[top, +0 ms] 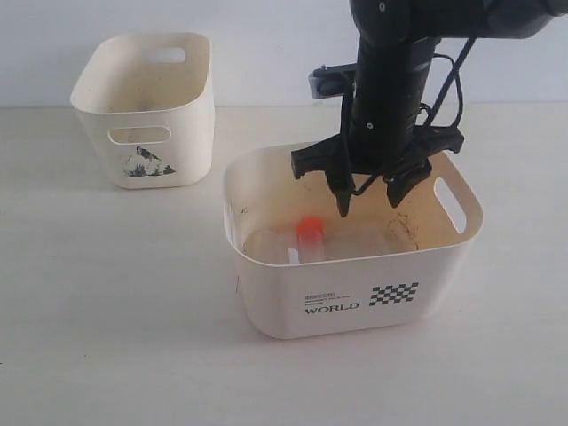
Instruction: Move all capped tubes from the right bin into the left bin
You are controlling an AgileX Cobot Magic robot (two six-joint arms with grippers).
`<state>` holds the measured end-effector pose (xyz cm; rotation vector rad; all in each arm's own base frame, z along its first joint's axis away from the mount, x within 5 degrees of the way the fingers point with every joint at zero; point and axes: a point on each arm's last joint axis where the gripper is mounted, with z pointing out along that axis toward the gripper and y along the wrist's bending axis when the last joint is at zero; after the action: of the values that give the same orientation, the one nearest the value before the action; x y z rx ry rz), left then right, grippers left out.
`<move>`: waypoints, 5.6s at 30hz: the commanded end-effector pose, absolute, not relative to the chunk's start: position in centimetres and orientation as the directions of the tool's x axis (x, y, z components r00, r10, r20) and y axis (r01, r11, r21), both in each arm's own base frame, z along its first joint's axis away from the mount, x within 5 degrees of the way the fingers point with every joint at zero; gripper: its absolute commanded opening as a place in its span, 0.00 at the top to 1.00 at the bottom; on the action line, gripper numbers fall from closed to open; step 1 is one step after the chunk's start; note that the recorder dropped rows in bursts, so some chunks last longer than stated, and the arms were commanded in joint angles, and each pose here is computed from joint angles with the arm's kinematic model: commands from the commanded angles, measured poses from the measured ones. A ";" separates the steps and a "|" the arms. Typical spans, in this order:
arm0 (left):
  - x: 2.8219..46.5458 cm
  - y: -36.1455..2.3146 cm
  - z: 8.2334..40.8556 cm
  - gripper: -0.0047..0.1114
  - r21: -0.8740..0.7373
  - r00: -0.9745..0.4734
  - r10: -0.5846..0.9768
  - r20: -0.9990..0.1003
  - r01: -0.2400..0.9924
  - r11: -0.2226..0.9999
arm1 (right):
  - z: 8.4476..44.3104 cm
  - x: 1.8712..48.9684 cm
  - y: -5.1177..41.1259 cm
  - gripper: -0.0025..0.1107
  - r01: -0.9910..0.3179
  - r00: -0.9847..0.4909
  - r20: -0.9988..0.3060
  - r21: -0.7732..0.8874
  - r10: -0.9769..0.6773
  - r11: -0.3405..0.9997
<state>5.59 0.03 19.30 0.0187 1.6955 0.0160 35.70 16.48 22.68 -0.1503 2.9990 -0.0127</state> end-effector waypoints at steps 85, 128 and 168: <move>5.6 0.0 19.4 0.92 0.014 -0.122 0.014 -0.992 0.001 1.000 | 18.6 35.4 16.9 0.47 -0.160 -0.987 0.008 -0.189 -0.161 0.969; 5.6 0.0 19.4 0.92 0.014 -0.122 0.014 -0.992 0.001 1.000 | 17.6 35.0 17.2 0.57 -0.136 -0.989 -0.041 -0.162 -0.145 0.977; 5.6 0.0 19.4 0.92 0.014 -0.119 0.014 -0.993 0.001 1.000 | 21.1 34.9 17.1 0.98 -0.124 -0.975 -0.170 -0.126 -0.144 0.984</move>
<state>5.59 0.03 19.30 0.0187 1.6955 0.0160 35.15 17.43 19.21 -0.2034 2.9959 -0.1779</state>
